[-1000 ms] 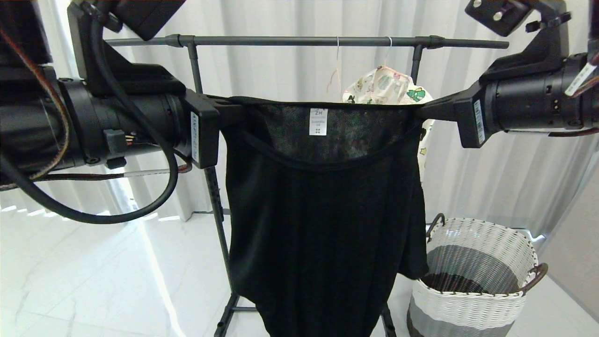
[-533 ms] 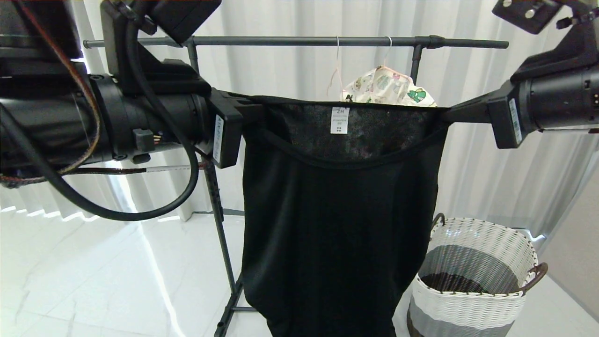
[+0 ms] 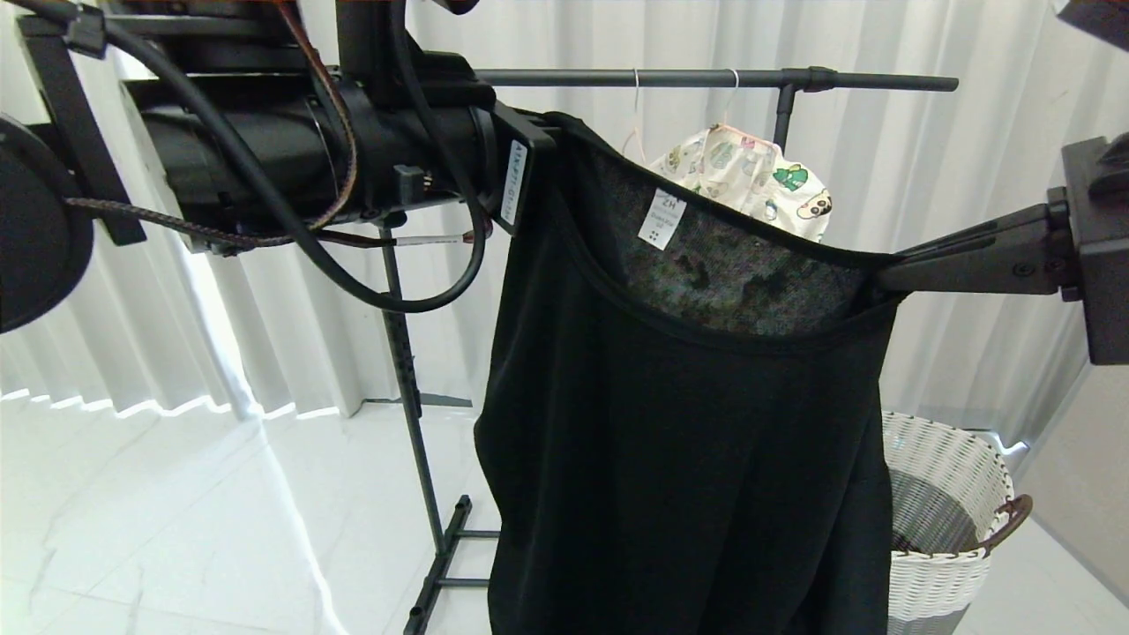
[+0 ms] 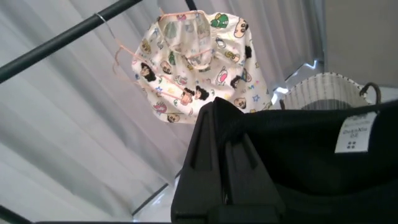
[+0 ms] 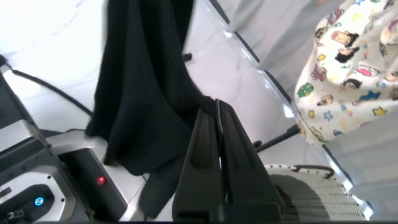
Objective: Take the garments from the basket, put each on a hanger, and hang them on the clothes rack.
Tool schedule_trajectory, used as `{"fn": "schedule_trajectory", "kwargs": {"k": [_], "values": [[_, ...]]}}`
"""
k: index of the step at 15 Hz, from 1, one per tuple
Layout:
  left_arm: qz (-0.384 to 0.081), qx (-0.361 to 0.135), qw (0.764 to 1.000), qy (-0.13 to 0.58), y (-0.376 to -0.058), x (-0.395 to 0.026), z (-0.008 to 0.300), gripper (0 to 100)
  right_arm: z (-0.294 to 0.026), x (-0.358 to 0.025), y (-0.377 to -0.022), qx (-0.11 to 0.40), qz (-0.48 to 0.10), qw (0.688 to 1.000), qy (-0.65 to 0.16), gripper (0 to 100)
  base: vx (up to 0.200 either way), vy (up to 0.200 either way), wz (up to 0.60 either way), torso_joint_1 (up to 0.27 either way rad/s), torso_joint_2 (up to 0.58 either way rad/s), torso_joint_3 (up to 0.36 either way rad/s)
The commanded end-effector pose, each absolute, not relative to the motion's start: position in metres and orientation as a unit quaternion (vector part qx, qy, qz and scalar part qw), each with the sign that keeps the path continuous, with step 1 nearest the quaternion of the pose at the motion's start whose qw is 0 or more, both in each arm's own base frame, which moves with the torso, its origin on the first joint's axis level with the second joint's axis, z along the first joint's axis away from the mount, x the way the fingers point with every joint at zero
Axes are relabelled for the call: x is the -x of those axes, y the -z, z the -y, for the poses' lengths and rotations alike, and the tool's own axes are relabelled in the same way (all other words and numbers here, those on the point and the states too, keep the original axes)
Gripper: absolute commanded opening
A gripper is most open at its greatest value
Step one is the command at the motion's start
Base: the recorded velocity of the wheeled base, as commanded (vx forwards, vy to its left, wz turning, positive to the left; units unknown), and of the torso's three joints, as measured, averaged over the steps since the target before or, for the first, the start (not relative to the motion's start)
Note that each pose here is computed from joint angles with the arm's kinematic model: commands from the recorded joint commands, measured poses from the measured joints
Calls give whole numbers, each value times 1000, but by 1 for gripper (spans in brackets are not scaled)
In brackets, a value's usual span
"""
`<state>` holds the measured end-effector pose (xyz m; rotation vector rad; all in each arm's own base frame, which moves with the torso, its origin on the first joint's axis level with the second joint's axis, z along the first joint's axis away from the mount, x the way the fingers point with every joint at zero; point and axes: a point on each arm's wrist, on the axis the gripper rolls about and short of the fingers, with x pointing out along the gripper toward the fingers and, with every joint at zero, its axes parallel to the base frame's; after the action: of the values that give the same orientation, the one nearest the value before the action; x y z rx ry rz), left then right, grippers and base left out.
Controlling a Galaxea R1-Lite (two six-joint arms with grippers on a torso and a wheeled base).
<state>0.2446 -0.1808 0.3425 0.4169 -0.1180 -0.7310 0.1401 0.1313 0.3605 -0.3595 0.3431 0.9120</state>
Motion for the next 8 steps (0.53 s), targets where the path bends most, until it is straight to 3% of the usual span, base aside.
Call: {"fn": "schedule_trajectory", "kwargs": {"k": [1,3,5,8], "values": [[48,-204,912,353,-338,-248,184,0,-134,-141,-359,174,-166,866,-438,0,0,0,0,0,0,0],[31,-208,911,354,-337,-238,177,0,-137,-149,-359,172,-163,871,-429,0,0,0,0,0,0,0],[-20,-207,899,386,-337,-205,167,0,-148,-164,-361,166,-139,881,-421,0,0,0,0,0,0,0],[-85,-142,880,446,-337,-160,171,0,-164,-181,-372,162,-113,885,-421,0,0,0,0,0,0,0]]}}
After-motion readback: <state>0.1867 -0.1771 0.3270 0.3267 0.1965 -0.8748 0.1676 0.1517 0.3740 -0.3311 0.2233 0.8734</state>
